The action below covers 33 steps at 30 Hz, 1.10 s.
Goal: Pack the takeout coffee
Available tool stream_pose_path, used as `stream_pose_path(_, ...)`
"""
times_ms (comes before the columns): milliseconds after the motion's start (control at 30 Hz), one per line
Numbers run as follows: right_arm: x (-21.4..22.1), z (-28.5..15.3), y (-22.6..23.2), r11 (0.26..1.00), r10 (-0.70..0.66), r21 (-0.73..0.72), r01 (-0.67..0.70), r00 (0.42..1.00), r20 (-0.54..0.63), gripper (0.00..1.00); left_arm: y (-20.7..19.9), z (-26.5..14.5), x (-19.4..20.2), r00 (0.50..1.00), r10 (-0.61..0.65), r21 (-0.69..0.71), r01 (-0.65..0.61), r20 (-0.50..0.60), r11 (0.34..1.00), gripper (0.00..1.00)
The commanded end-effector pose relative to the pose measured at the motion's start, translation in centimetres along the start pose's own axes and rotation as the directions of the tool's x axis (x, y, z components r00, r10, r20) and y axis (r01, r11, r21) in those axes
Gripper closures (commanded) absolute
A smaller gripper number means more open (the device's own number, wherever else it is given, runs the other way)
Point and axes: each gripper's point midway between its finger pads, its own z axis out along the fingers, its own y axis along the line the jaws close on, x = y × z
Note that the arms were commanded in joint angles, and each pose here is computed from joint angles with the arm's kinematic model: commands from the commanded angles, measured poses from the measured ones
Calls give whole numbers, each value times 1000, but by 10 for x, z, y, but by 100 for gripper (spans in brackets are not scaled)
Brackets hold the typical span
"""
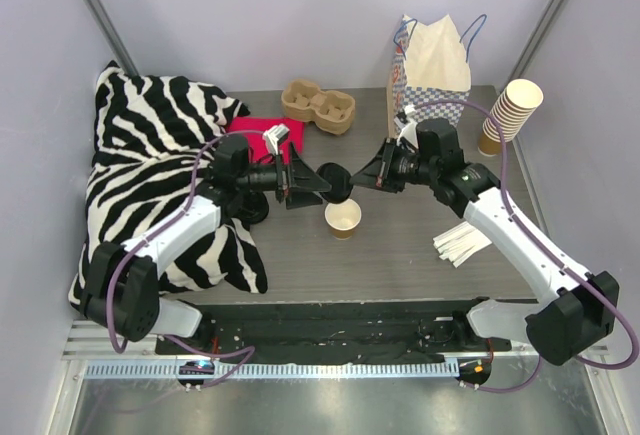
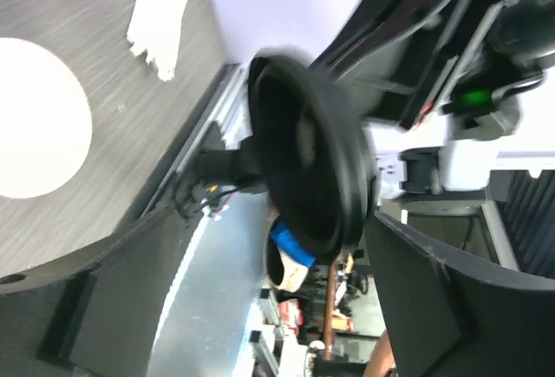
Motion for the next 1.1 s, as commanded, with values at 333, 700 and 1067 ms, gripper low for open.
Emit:
stream_pose_path(333, -15, -7, -64, 879, -327, 277, 388, 913, -242, 99, 45, -100, -33, 936, 334, -475, -245, 111, 845, 0)
stream_pose_path(700, -1, 26, -69, 828, -393, 244, 505, 833, -390, 99, 18, -119, -36, 820, 531, -509, -370, 214, 777, 0)
stream_pose_path(1067, 13, 46, -76, 737, -496, 182, 650, 705, -507, 99, 27, -105, -25, 872, 452, -423, -343, 189, 839, 0)
